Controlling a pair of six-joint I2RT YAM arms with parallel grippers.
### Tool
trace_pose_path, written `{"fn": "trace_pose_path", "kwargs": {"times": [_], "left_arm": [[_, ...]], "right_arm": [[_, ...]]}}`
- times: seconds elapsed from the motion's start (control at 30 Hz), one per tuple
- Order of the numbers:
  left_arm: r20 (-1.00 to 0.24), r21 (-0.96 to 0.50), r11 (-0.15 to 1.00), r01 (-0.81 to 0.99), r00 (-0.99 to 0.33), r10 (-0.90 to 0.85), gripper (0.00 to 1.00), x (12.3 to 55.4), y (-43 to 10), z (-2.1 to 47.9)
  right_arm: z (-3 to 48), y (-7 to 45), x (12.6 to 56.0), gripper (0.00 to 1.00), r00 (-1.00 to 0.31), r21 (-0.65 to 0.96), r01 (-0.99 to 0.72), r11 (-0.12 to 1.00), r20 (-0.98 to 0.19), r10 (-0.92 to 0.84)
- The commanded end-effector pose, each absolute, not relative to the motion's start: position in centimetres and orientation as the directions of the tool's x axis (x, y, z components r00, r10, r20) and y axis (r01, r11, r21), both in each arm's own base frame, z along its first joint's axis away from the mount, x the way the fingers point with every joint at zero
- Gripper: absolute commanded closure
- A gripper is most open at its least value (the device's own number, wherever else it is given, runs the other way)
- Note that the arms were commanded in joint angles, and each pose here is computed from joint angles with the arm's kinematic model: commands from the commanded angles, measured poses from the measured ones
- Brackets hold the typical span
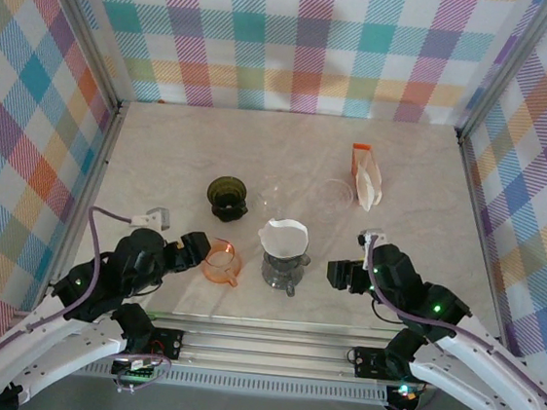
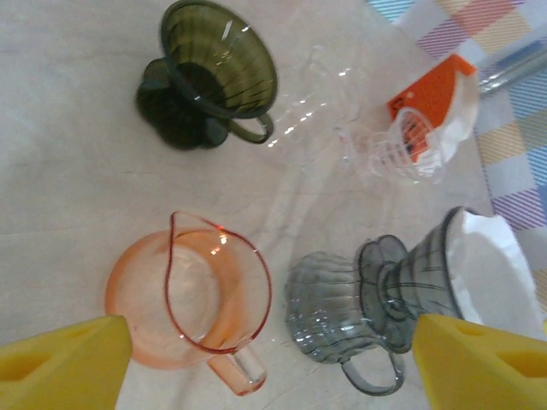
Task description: Place the coffee filter in the dripper
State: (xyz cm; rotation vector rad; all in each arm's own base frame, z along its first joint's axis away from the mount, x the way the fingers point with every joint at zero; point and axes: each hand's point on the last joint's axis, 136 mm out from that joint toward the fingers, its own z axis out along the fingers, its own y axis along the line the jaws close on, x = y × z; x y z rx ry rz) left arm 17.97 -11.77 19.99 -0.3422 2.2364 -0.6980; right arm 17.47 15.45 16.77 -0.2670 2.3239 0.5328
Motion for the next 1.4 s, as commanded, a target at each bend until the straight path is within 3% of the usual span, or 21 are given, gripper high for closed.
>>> {"fn": "trace_pose_path", "kwargs": {"times": [0.0, 0.4, 0.73, 0.9, 1.37], "left_arm": [[-0.564, -0.484, 0.87, -0.093, -0.728, -0.391, 0.22, 17.3, -10.8, 16.9], [-0.419, -0.547, 0.826, -0.134, -0.811, -0.409, 0.39, 17.4, -13.6, 12.0], [-0.372, -0.675, 0.728, -0.119, -0.798, -0.475, 0.36, 19.4, -16.1, 11.3], [-0.347, -0.71, 0.691, -0.135, -0.787, -0.51, 0.46, 20.5, -16.8, 11.3], [-0.301, -0.637, 0.719, -0.278, -0.769, -0.564, 0.62, 21.8, -15.3, 8.8]], "right_arm": [[15.9, 16.5, 16.9, 0.22, -0.746, 0.357, -0.349, 0.866, -0.665, -0.026], [11.7, 19.3, 15.1, 0.33, -0.803, 0.443, -0.429, 0.787, -0.587, -0.108], [11.3, 19.2, 14.9, 0.33, -0.806, 0.452, -0.424, 0.785, -0.584, -0.098], [11.1, 19.0, 14.9, 0.33, -0.809, 0.454, -0.416, 0.788, -0.581, -0.092], [11.2, 18.8, 14.9, 0.33, -0.808, 0.454, -0.405, 0.794, -0.583, -0.08]]}}
